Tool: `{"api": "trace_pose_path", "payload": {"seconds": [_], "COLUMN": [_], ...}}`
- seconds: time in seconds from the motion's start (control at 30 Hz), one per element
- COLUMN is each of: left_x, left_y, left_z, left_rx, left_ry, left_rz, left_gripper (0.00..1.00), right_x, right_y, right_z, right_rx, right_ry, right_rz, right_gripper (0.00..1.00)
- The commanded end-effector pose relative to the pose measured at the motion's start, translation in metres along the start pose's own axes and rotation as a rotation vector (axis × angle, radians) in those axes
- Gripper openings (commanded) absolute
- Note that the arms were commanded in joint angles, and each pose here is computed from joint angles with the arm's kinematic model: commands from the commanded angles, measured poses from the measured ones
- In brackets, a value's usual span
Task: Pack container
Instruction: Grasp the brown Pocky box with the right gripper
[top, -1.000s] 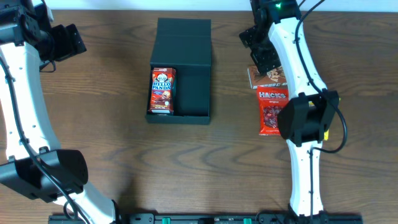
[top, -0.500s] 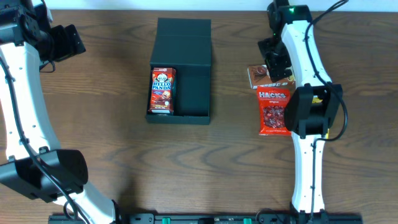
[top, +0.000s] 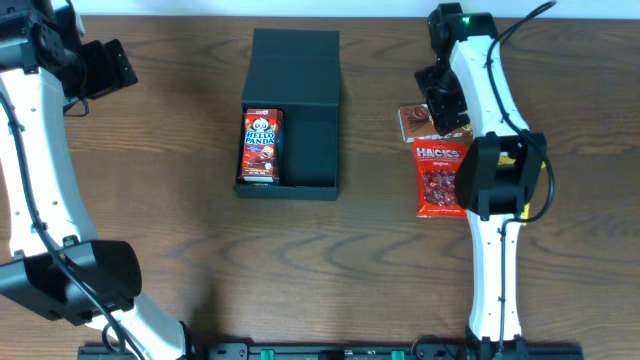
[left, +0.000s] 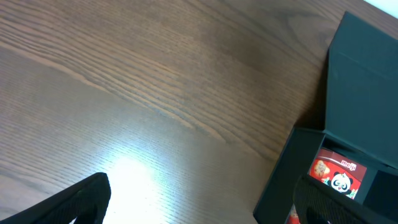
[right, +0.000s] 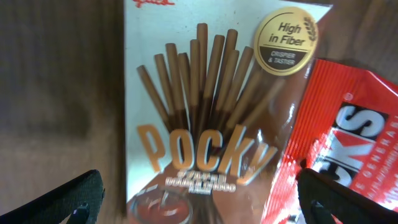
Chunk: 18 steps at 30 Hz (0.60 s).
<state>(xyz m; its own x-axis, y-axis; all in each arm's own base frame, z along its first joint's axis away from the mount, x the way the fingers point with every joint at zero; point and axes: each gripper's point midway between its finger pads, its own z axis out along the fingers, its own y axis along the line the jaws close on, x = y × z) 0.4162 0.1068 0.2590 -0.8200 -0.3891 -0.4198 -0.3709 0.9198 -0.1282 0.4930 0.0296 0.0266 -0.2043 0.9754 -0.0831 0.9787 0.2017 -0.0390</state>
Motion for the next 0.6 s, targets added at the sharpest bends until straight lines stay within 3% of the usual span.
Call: {"api": "trace_pose_path", "payload": {"seconds": [0.0,0.5,0.57], "left_x": [0.001,0.001,0.001], "left_y": [0.005,0.005,0.005], "left_z": [0.005,0.005,0.005], "left_rx": [-0.019,-0.020,-0.020], "left_ry": [0.011,0.012,0.012], "left_rz": [-0.012,-0.013,-0.012], "left_gripper": [0.95,0.95,0.95], "right_x": [-0.006,0.000,0.000], "right_y": [-0.002,-0.009,-0.008], "right_z": [0.012,0.037,0.037], "right_rx": [0.027,0.061,0.057], "right_ry": [-0.026,-0.007,-0.002], "right_rz": [-0.006,-0.044,-0.047], "right_gripper": [0.99,0.99,0.90]}}
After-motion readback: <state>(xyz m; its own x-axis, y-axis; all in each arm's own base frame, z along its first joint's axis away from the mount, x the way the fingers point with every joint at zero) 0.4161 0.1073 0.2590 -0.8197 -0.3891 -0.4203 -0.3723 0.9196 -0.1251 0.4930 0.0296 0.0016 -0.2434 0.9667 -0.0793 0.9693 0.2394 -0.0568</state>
